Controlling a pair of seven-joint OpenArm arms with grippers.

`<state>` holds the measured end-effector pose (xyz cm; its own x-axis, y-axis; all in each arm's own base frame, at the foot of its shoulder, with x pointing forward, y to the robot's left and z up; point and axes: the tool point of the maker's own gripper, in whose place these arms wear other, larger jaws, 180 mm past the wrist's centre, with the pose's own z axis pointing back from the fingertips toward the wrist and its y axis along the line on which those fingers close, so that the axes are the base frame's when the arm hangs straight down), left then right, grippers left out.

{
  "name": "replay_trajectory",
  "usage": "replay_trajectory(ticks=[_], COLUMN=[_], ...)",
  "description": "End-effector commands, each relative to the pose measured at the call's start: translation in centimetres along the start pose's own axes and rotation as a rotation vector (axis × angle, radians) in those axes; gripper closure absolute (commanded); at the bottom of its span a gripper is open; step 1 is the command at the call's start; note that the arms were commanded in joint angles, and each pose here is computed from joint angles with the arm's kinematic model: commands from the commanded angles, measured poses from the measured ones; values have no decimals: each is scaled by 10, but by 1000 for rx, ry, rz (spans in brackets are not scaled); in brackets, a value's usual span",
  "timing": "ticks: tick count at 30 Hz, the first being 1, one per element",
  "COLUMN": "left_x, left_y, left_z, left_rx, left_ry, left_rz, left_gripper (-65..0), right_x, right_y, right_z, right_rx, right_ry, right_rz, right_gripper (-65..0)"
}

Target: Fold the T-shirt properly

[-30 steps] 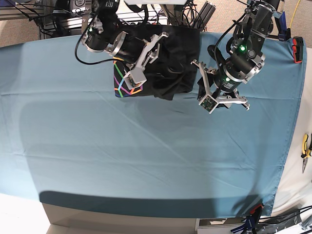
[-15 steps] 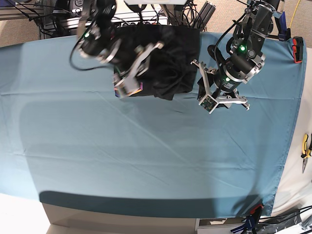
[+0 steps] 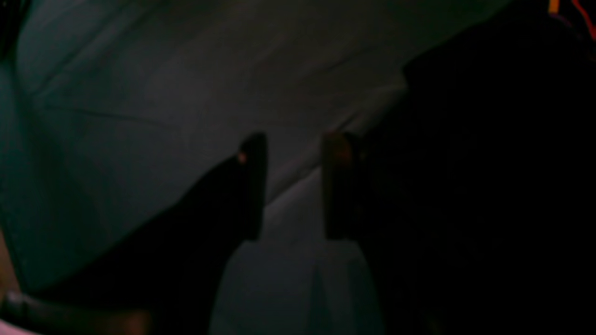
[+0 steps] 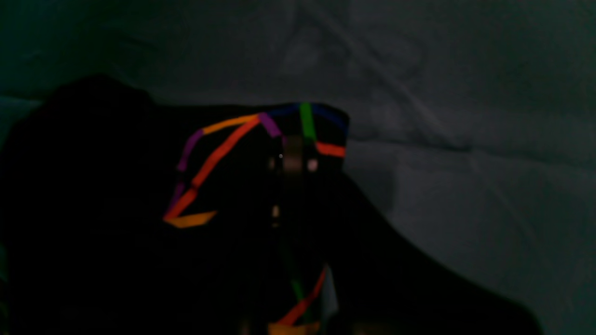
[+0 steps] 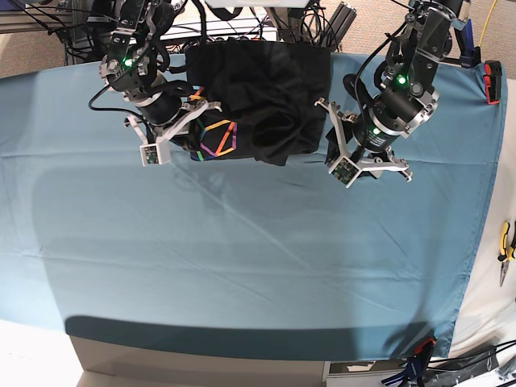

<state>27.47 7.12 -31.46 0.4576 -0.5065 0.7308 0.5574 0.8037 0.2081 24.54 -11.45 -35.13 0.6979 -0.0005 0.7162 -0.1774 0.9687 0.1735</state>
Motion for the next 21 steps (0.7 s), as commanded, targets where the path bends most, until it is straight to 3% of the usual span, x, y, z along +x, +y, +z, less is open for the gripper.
replay_trajectory(ticks=[1, 7, 21], left_x=[11, 12, 12], left_y=[4, 4, 4], left_z=[4, 4, 4], left_rx=[11, 11, 11], left_ry=[-42, -45, -45], left_rz=[-6, -6, -5], left_gripper=[-213, -213, -213], right_x=[4, -35, -55], right_y=[2, 13, 94], right_z=[3, 11, 6], right_rx=[4, 49, 262], right_ry=[-16, 97, 173], right_rz=[3, -40, 135], right_gripper=[0, 0, 0])
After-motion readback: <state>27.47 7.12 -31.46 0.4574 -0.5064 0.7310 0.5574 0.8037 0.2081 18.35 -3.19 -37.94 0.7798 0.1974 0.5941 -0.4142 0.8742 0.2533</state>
